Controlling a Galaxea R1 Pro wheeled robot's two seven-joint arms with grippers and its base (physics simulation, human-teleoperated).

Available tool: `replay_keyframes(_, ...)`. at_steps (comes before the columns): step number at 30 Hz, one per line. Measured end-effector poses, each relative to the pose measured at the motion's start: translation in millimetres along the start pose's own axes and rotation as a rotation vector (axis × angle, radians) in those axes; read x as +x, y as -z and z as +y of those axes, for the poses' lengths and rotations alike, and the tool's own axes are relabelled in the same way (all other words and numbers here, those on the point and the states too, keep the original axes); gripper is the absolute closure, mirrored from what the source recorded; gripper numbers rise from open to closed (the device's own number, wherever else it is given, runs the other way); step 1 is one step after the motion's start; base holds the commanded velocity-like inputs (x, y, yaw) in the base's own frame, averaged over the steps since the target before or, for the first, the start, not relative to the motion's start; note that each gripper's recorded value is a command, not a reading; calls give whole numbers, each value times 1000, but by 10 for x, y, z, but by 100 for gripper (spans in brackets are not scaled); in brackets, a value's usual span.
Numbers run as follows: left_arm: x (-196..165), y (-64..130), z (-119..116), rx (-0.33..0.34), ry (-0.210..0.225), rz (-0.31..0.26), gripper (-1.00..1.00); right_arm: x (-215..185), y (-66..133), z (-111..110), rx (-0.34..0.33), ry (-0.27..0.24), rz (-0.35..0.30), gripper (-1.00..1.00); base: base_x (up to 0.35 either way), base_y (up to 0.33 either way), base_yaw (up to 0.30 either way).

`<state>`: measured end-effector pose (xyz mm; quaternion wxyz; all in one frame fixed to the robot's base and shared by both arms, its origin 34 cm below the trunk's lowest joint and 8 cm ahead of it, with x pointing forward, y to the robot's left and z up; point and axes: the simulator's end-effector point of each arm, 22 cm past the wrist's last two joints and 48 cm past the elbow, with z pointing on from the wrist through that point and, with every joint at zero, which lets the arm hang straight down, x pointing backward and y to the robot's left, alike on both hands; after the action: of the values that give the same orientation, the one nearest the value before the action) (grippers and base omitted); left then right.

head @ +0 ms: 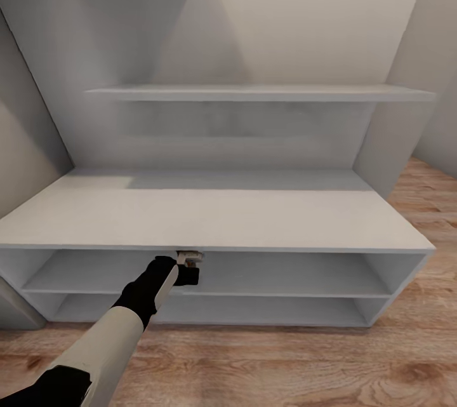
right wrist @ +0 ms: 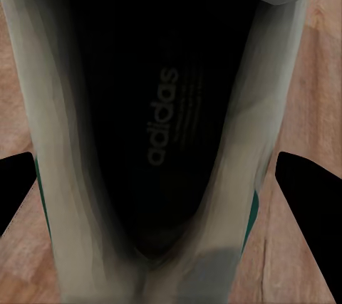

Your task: Pick up the two gym shoes and the two sandals from the corridor floor and place them onto the hallstand (shoe rack) in the corridor, making sure they are on the rack and not on the floor. Arrange them so the two gym shoes are next to each other and the two sandals are next to each other.

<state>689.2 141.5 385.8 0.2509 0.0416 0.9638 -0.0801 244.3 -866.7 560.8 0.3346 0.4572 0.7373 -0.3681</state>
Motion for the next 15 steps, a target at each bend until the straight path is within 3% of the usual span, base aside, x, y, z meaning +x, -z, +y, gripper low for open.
replay_keyframes(15, 0, -2, 0, 0, 0, 0, 100, 0, -1, 1, 0, 0, 0, 100, 15, 0, 0)
